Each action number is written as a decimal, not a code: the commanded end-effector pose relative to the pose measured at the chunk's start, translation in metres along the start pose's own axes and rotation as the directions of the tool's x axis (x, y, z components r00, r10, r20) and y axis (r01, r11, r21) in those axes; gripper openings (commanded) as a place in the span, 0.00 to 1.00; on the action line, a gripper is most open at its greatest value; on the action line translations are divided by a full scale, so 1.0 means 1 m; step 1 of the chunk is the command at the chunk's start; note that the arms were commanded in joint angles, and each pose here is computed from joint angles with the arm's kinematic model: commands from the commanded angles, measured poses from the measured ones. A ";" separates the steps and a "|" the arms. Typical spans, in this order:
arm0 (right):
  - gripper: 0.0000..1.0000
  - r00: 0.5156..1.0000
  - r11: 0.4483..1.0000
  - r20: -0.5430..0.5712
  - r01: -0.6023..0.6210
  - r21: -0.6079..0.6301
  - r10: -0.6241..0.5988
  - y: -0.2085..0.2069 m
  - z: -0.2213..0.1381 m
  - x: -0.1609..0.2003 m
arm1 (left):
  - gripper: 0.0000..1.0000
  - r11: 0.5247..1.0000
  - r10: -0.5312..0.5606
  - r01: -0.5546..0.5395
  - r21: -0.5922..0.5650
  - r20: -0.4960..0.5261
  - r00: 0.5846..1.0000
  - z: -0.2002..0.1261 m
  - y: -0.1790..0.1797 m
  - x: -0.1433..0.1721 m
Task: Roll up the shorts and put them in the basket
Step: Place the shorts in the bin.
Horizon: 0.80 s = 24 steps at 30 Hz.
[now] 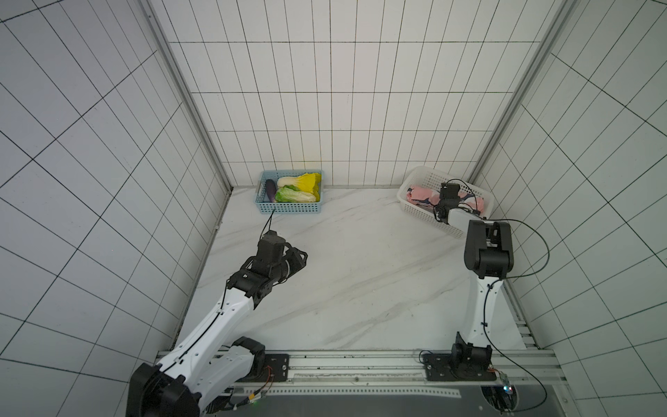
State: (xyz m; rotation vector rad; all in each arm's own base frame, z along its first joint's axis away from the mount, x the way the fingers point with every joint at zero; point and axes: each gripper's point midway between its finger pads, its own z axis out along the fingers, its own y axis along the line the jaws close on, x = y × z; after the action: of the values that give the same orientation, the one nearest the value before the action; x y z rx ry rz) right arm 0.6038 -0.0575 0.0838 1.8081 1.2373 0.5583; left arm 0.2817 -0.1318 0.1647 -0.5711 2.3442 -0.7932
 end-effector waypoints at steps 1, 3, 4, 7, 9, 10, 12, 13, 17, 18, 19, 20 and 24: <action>0.52 0.997 0.999 -0.056 -0.050 0.015 0.051 0.016 -0.016 0.001 | 0.41 1.000 -0.012 0.011 0.021 0.024 1.000 -0.001 -0.004 -0.005; 0.72 0.996 0.999 -0.084 -0.037 0.018 0.038 0.024 -0.026 0.003 | 0.41 0.999 -0.016 0.015 0.037 0.029 0.999 -0.001 -0.008 -0.008; 1.00 0.994 0.999 -0.104 -0.031 0.008 0.032 0.030 -0.032 0.004 | 0.41 0.999 -0.018 0.017 0.043 0.037 0.999 -0.002 -0.011 -0.010; 0.99 0.988 0.998 -0.157 0.001 -0.055 -0.009 0.053 -0.053 0.008 | 0.41 0.998 -0.015 0.011 0.057 0.065 0.998 -0.006 -0.016 -0.016; 0.99 0.982 0.994 -0.184 0.014 -0.111 -0.035 0.067 -0.070 0.010 | 0.43 0.998 -0.006 0.000 0.064 0.090 0.996 -0.009 -0.020 -0.023; 0.99 0.975 0.990 -0.216 0.030 -0.136 -0.059 0.073 -0.078 0.012 | 0.45 0.998 0.000 -0.007 0.065 0.109 0.994 -0.012 -0.023 -0.027; 0.99 0.953 0.980 -0.272 0.089 -0.178 -0.136 0.080 -0.097 0.020 | 0.52 0.998 0.019 -0.028 0.063 0.137 0.990 -0.016 -0.028 -0.035; 0.99 0.937 0.970 -0.296 0.129 -0.206 -0.187 0.083 -0.111 0.023 | 0.59 0.998 0.030 -0.039 0.055 0.159 0.987 -0.018 -0.030 -0.041; 0.99 0.817 0.866 -0.315 0.391 -0.312 -0.483 0.069 -0.160 0.035 | 0.83 0.996 0.091 -0.089 -0.020 0.256 0.962 -0.029 -0.031 -0.065; 0.99 0.759 0.806 -0.294 0.484 -0.341 -0.580 0.063 -0.172 0.036 | 0.98 0.993 0.120 -0.109 -0.052 0.282 0.952 -0.033 -0.030 -0.072; 0.99 0.687 0.738 -0.283 0.572 -0.357 -0.669 0.051 -0.180 0.036 | 0.98 0.987 0.154 -0.134 -0.083 0.312 0.937 -0.037 -0.030 -0.080; 0.99 0.618 0.669 -0.264 0.647 -0.364 -0.741 0.040 -0.188 0.034 | 0.98 0.981 0.187 -0.155 -0.120 0.332 0.925 -0.041 -0.029 -0.086; 0.99 0.293 0.329 -0.153 0.883 -0.335 -0.944 -0.010 -0.217 0.010 | 0.97 0.921 0.338 -0.216 -0.325 0.387 0.858 -0.056 -0.013 -0.115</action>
State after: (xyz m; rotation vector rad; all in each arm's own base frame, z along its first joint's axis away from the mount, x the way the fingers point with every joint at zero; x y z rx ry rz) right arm 0.4815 0.0414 0.2275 0.8866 1.8828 0.5681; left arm 0.3272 -0.0892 0.2507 -0.4812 2.0735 -0.4626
